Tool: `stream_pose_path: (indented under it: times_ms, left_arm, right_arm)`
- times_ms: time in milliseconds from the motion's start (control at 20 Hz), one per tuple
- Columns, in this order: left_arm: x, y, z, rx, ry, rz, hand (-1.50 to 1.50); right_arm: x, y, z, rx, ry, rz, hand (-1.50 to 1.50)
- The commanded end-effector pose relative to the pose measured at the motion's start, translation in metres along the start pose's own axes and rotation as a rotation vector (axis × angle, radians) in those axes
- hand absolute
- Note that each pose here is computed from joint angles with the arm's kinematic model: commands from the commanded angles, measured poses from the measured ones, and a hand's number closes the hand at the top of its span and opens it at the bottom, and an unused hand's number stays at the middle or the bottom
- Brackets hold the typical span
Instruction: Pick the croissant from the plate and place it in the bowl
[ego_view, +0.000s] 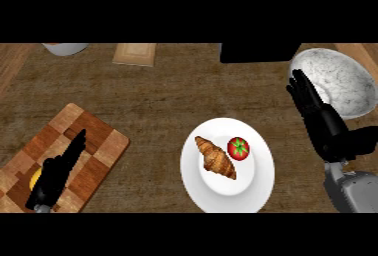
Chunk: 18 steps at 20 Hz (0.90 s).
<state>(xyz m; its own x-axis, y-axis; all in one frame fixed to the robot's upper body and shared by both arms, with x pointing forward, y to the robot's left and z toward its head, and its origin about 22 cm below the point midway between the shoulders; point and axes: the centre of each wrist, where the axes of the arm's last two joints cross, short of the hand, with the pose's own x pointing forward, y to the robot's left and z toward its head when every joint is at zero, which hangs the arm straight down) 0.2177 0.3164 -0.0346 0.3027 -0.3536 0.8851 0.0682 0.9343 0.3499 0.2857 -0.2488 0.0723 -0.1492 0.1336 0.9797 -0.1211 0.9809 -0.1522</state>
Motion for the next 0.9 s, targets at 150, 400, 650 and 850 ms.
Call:
stream_pose_path:
  times_ms: [150,400,650,850]
  left_arm:
    - [0.08,0.004,-0.028,0.053,-0.309,-0.011,0.0]
    - [0.13,-0.007,-0.035,0.097,-0.456,0.038,0.0]
    - [0.146,-0.005,-0.039,0.138,-0.483,0.041,0.0]
    - [0.142,-0.019,-0.042,0.138,-0.456,0.03,0.0]
  right_arm:
    - [0.017,0.063,-0.021,0.621,-0.103,-0.181,1.5]
    - [-0.008,0.038,-0.057,0.6,-0.203,-0.133,-1.5]
    - [0.011,0.021,-0.072,0.962,-0.377,-0.194,-1.5]
    - [0.044,-0.011,-0.1,1.085,-0.456,-0.029,-1.5]
